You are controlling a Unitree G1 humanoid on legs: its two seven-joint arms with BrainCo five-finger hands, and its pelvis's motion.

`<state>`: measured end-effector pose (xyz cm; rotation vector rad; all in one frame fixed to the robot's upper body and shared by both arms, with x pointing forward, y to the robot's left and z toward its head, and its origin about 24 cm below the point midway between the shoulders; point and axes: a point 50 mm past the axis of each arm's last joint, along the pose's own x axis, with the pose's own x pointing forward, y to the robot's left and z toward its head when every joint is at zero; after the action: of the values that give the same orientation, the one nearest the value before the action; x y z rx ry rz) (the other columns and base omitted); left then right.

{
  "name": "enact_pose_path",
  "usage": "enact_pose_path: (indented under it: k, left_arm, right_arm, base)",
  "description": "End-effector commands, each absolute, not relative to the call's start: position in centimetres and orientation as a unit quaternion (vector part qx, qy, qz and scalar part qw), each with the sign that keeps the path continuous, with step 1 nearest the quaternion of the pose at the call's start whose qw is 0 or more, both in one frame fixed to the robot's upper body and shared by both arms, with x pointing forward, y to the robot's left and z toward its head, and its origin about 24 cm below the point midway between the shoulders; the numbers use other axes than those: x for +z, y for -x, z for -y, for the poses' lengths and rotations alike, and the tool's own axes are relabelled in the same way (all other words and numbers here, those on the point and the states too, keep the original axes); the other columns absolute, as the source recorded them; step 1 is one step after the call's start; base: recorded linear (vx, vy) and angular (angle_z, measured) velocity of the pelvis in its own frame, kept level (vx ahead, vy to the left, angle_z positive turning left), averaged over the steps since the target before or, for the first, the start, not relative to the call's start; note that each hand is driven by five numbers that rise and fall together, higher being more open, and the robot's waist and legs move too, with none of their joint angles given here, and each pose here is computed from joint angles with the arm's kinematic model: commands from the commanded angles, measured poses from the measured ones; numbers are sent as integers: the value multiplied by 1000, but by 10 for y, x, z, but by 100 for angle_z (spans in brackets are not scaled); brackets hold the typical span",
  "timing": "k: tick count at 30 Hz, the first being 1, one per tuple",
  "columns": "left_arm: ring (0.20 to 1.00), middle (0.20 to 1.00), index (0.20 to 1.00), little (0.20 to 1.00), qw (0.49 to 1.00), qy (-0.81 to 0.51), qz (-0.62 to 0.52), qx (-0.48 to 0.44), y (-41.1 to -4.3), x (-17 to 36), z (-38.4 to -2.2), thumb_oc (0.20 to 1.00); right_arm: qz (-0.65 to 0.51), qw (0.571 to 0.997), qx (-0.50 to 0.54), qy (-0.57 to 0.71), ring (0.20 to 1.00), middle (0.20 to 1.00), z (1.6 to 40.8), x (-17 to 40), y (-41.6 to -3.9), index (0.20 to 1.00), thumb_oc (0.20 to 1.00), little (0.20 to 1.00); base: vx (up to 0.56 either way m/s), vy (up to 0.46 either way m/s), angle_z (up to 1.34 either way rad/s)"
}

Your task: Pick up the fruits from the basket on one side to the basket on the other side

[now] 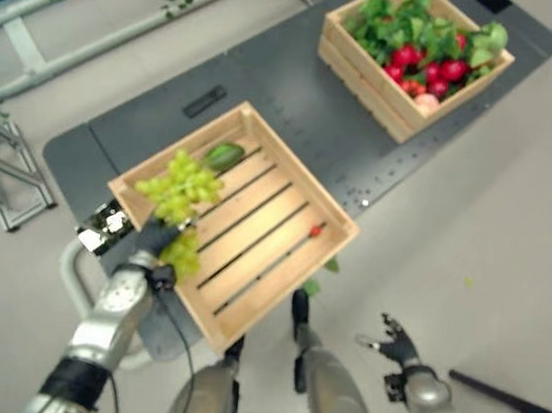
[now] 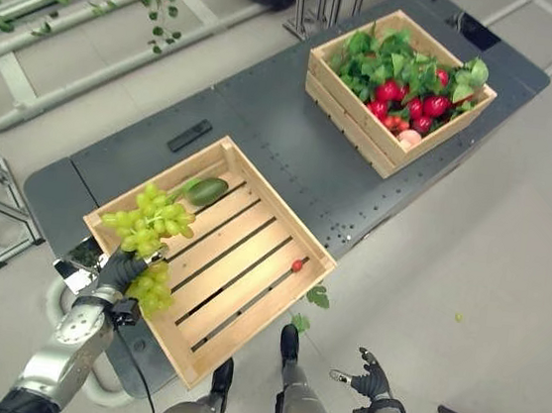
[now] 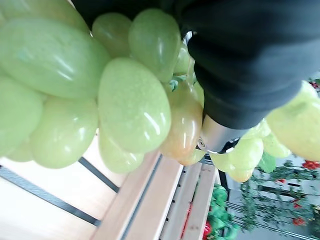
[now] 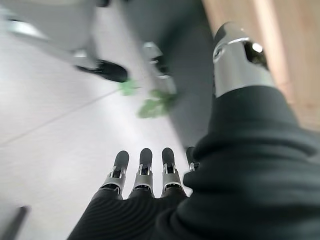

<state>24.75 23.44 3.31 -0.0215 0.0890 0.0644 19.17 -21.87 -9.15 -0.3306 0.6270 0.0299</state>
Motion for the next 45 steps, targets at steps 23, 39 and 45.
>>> enact_pose_path:
  k: [23,39,45]
  left_arm:
    - [200,200,200,200,996,13,50,-69,-253,72,-200,200]
    - [200,200,200,200,979,50,85,-177,-285,97,-137,200]
    - [200,200,200,200,969,66,100,-218,-294,110,-108,200]
  right_arm:
    - [-32,982,144,117,1000,1000,183,32,-254,1000,1000,1000]
    - [17,968,218,122,1000,1000,122,55,-292,1000,1000,1000]
    - [38,962,254,96,1000,1000,91,71,-307,1000,1000,1000]
  base:
    - [75,-10,2]
    - [31,-3,0]
    - [10,-1,0]
